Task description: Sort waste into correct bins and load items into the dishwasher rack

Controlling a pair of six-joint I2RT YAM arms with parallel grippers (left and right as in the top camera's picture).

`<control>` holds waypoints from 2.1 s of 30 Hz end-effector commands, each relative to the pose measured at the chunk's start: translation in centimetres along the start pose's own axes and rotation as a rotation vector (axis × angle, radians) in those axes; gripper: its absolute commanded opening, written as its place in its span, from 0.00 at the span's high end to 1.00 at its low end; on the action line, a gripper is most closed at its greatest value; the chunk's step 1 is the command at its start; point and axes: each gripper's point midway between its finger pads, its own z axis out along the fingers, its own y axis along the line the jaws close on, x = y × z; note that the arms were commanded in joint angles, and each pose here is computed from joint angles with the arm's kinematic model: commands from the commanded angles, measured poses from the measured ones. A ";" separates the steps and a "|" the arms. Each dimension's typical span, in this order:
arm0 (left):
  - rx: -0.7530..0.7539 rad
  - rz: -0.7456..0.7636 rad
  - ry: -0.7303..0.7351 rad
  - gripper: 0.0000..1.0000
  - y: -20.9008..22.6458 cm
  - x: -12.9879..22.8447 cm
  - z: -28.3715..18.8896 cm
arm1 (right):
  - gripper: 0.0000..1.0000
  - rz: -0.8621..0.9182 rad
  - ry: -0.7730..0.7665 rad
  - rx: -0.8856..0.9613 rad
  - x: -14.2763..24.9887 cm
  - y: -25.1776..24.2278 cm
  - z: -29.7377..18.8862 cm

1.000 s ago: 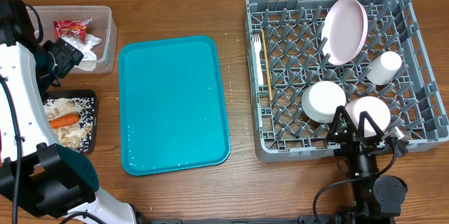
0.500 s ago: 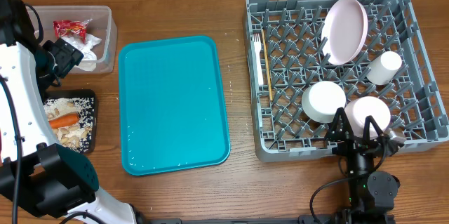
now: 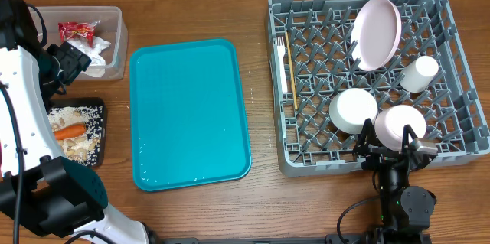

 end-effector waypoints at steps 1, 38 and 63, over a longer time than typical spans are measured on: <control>0.002 -0.011 -0.019 0.00 0.0 -0.1 -0.6 | 0.00 -0.015 -0.013 0.017 0.0 -0.4 0.0; 0.130 0.096 -0.145 0.00 -0.7 5.4 -7.8 | 0.00 -0.015 -0.013 0.017 0.0 -0.4 0.0; 0.705 0.463 -0.566 0.00 0.7 19.4 -7.6 | 0.00 -0.015 -0.013 0.017 0.0 -0.4 0.0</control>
